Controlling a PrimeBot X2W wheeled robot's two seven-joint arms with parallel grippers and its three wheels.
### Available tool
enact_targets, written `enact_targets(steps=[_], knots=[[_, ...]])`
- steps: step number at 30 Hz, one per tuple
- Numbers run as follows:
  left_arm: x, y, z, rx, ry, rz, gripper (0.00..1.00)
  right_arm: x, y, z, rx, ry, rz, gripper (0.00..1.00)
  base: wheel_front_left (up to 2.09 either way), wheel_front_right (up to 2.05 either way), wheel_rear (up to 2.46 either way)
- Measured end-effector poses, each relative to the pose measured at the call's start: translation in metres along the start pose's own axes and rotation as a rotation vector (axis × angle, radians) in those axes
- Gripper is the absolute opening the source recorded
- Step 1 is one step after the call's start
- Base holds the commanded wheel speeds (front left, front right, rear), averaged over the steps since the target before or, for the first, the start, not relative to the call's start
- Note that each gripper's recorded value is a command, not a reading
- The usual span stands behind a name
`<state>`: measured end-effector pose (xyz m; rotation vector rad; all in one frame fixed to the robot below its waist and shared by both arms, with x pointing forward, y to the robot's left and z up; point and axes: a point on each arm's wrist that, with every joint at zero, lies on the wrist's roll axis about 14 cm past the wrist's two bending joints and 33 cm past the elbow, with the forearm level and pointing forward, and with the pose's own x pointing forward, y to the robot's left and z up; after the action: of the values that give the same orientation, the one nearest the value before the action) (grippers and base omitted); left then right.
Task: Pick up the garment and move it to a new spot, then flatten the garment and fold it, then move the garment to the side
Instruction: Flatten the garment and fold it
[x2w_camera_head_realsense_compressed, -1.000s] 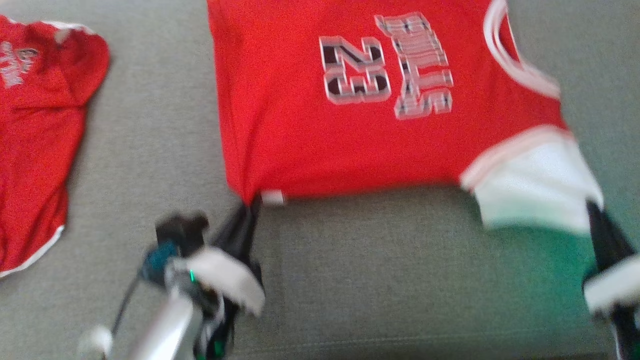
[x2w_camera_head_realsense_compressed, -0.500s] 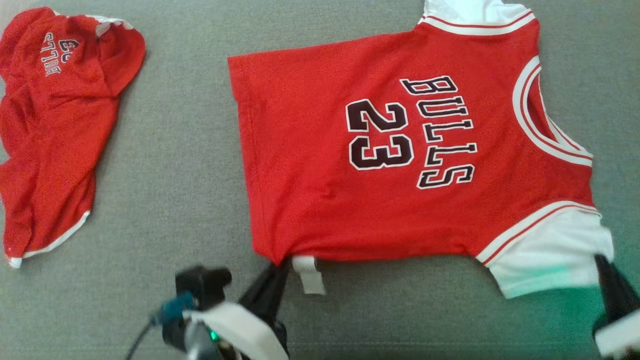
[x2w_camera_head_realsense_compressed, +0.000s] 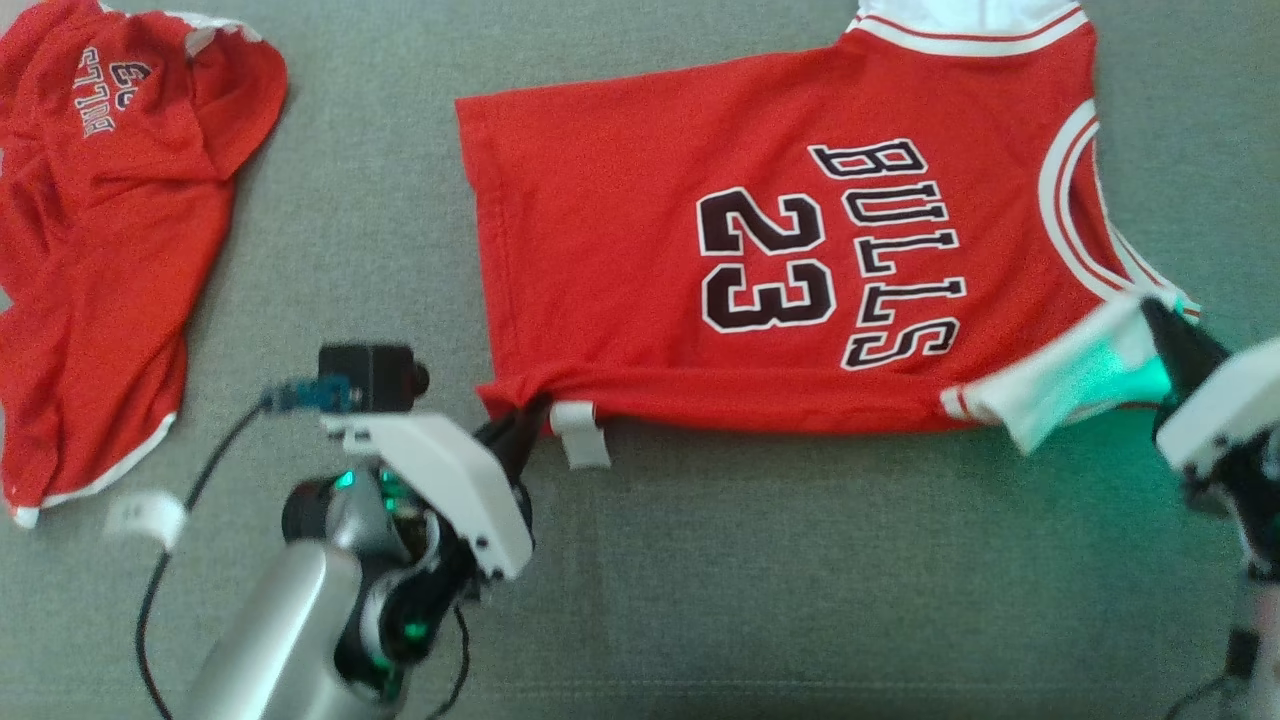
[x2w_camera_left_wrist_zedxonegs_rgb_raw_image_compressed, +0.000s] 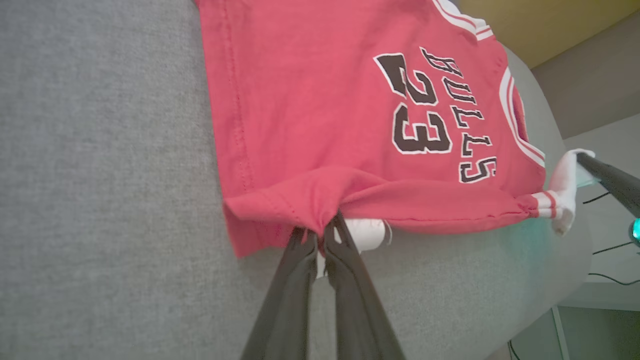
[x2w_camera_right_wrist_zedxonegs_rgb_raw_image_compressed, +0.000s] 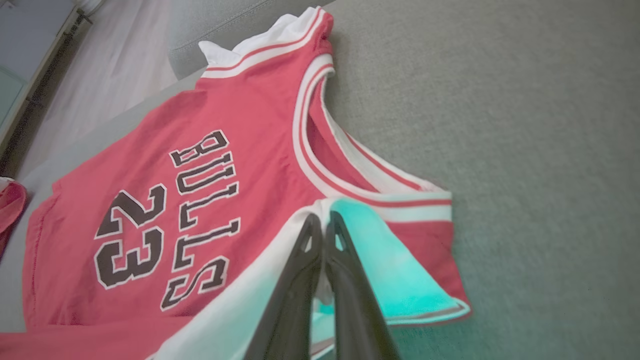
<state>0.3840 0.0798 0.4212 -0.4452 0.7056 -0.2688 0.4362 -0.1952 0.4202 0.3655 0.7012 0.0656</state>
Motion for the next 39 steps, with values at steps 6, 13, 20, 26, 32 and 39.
enact_targets(steps=[6,13,20,26,32,39], knots=[[0.014,0.004,0.010,0.003,0.049,0.000,0.00,0.025,0.004,0.016,-0.034,0.056,0.007,0.00,0.00,0.00,0.00],[0.027,0.013,0.012,-0.015,0.109,0.014,0.00,0.049,0.016,0.024,-0.101,0.128,0.028,0.00,0.00,0.00,0.00],[0.028,0.017,0.017,-0.024,0.141,0.020,0.45,0.057,0.022,0.038,-0.133,0.087,0.031,0.82,0.00,0.00,0.00],[0.032,0.019,0.028,-0.018,0.099,0.029,1.00,0.053,0.024,0.046,-0.120,0.034,0.050,1.00,0.00,0.00,0.00],[0.022,0.018,0.059,0.001,-0.070,0.030,1.00,0.027,0.009,0.059,-0.187,-0.069,0.027,1.00,0.00,0.00,0.00],[0.003,0.038,-0.008,0.014,0.069,0.086,1.00,0.006,-0.028,0.009,-0.211,0.040,-0.047,1.00,0.00,0.00,0.00]])
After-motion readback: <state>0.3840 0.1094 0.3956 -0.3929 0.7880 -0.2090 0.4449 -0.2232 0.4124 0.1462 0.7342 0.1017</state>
